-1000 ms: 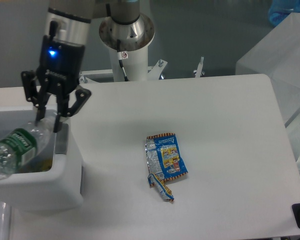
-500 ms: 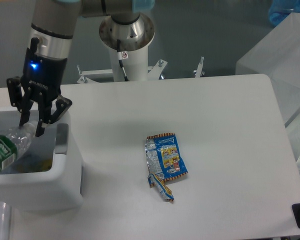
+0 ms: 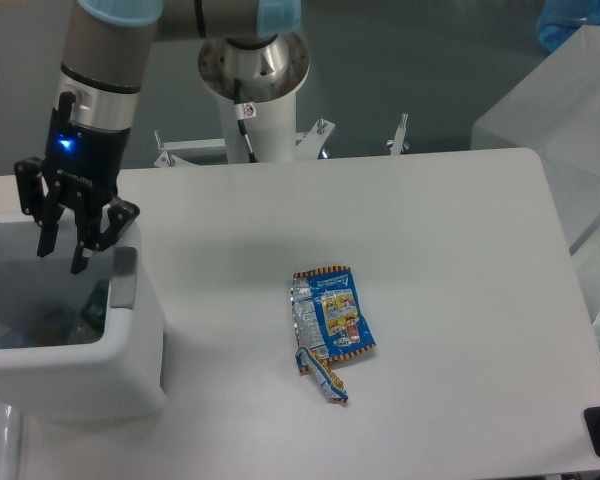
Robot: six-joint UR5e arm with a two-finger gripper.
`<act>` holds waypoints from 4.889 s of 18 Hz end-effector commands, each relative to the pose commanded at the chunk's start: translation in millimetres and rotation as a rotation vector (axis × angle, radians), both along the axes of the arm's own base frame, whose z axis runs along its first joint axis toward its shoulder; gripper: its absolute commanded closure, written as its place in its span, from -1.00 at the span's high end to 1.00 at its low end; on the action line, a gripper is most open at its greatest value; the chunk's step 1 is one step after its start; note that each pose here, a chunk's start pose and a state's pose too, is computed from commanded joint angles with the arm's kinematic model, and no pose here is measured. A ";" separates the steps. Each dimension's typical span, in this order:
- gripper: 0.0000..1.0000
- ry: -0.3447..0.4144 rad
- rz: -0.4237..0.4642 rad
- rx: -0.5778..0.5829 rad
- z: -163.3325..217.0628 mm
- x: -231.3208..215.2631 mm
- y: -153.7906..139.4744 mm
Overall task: Place the trash in the trash can
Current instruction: 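Move the open gripper back over the blue snack wrapper, then lower the gripper onto the wrapper and close on it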
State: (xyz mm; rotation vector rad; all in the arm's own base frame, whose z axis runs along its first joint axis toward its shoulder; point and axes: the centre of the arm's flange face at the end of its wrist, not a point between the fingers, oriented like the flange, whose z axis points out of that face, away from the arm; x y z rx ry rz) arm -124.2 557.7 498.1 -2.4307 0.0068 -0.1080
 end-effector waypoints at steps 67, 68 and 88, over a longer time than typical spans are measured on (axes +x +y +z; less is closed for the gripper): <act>-0.51 -0.165 0.624 -0.553 -308.0 -248.9 -26.2; -0.75 -0.165 0.624 -0.553 -308.0 -248.9 -26.2; -1.00 -0.175 0.653 -0.095 -83.3 -284.9 -15.5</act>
